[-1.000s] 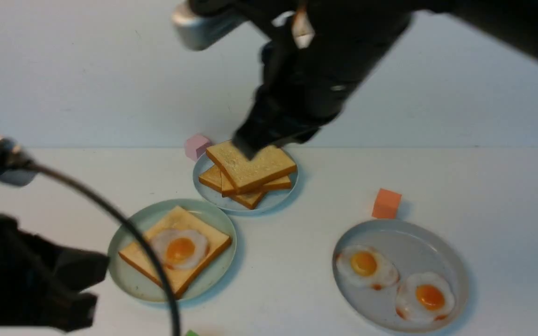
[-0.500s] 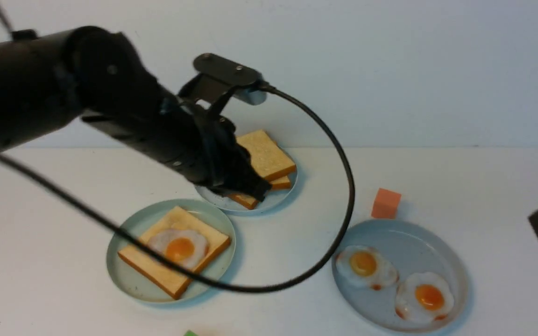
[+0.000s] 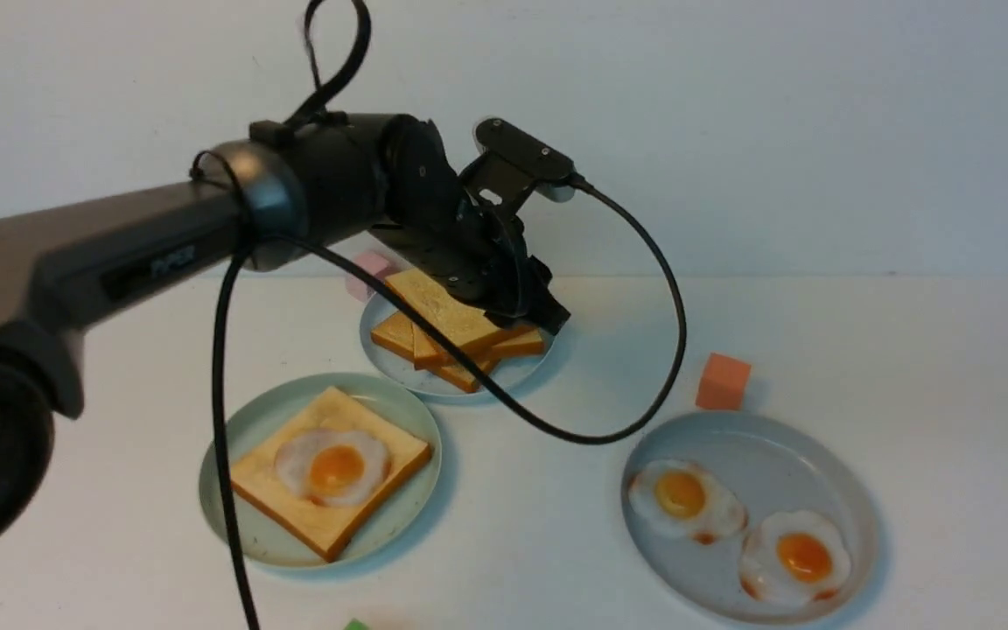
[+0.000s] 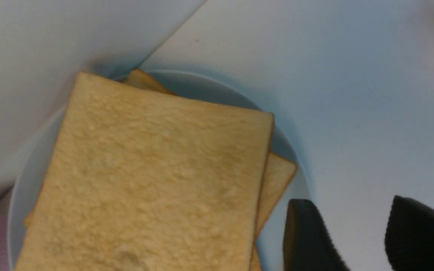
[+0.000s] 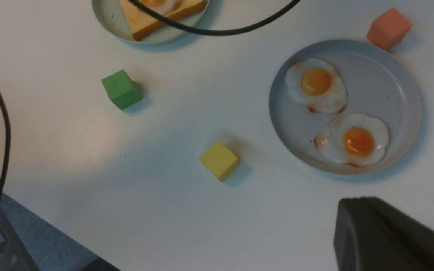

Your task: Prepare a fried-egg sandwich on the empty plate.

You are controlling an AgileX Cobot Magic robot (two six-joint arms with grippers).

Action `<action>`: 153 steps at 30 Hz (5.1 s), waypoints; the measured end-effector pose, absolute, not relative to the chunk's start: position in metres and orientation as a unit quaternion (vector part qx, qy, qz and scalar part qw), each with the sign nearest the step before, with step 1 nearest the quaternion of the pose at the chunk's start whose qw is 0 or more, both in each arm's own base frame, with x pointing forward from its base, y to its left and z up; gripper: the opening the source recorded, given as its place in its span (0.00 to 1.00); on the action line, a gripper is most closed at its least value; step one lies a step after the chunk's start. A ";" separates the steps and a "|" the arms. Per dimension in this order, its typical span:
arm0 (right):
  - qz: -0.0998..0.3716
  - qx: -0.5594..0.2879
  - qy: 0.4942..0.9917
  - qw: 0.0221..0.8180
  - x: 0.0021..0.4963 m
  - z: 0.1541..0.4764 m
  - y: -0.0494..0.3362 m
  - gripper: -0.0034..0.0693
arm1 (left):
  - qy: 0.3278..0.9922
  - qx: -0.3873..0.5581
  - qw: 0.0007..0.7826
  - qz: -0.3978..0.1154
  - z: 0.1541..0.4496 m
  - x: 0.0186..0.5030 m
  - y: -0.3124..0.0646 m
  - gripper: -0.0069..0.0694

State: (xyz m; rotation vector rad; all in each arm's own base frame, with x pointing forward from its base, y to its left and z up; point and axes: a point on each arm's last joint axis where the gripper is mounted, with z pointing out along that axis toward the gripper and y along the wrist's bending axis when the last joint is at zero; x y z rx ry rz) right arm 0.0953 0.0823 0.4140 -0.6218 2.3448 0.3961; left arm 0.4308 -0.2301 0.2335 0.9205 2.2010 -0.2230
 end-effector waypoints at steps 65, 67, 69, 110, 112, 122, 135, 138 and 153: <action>0.185 -0.250 0.878 0.364 0.097 0.420 0.089 0.13 | 0.862 0.346 0.368 -0.044 0.306 0.303 -0.153 0.07; 0.187 -0.255 0.872 0.375 0.098 0.421 0.090 0.13 | 0.863 0.353 0.360 -0.040 0.293 0.288 -0.146 0.07; 0.188 -0.257 0.867 0.382 0.099 0.422 0.091 0.13 | 0.861 0.360 0.357 -0.037 0.283 0.283 -0.143 0.07; 0.215 -0.270 0.861 0.374 0.095 0.423 0.095 0.17 | 0.891 0.316 0.324 -0.032 0.209 0.301 -0.148 0.58; 0.215 -0.270 0.861 0.374 0.095 0.423 0.095 0.17 | 0.890 0.275 0.359 -0.056 0.240 0.291 -0.144 0.57; 0.205 -0.274 0.871 0.352 0.093 0.420 0.093 0.18 | 0.771 0.163 0.588 -0.185 0.379 0.145 -0.077 0.07; 0.204 -0.275 0.871 0.353 0.093 0.420 0.093 0.04 | 0.686 0.110 0.674 -0.253 0.268 0.040 -0.026 0.07; 0.206 -0.275 0.870 0.353 0.093 0.420 0.093 0.03 | 0.690 0.108 0.669 -0.254 0.255 0.040 -0.026 0.07; 0.209 -0.274 0.870 0.351 0.092 0.420 0.094 0.03 | 0.706 0.109 0.654 -0.251 0.240 0.042 -0.027 0.07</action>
